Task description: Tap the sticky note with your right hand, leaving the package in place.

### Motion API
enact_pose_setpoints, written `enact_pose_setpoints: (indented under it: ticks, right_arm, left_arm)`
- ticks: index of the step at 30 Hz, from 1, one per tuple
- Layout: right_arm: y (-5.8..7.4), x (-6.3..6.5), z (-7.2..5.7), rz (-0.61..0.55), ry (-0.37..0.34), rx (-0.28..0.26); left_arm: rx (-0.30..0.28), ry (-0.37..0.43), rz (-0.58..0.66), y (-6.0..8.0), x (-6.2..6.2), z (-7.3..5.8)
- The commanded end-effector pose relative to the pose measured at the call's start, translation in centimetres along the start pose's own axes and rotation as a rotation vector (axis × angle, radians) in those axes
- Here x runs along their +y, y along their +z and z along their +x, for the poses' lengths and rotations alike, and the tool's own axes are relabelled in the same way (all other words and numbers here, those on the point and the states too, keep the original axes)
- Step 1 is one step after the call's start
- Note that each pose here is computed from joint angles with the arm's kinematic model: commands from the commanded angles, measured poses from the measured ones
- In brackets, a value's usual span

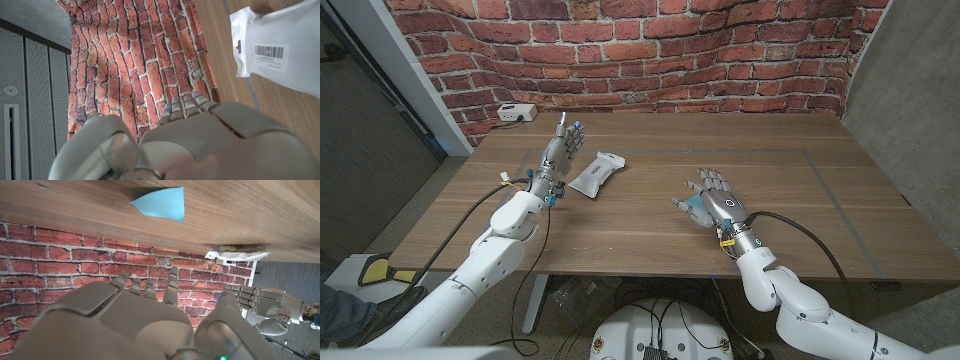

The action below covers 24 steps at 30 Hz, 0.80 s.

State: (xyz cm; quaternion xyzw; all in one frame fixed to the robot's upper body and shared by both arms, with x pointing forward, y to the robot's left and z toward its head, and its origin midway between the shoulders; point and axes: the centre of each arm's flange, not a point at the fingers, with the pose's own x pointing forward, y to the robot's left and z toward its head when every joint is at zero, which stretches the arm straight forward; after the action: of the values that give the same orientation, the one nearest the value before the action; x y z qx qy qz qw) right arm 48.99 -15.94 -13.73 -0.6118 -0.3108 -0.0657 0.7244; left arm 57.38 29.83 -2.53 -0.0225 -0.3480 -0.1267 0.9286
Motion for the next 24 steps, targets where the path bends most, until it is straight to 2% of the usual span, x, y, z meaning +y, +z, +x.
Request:
enact_pose_setpoints:
  ticks: [1, 11, 16, 24]
  right_arm:
    - [-0.2, 1.0, 0.2, -0.051, 0.064, 0.044]
    - [-0.9, 1.3, 0.2, -0.056, 0.107, 0.074]
    - [-1.2, 1.6, 0.3, -0.051, 0.123, 0.065]
    - [-0.7, 2.3, 0.7, -0.057, 0.154, 0.052]
  left_arm:
    - [-0.003, 0.009, -0.001, 0.0, 0.0, -0.1]
    - [-0.004, 0.009, -0.002, 0.0, -0.1, -0.1]
    - [-0.002, 0.008, 0.0, 0.1, -0.1, 0.0]
    - [0.006, 0.016, 0.001, 0.2, 0.0, -0.1]
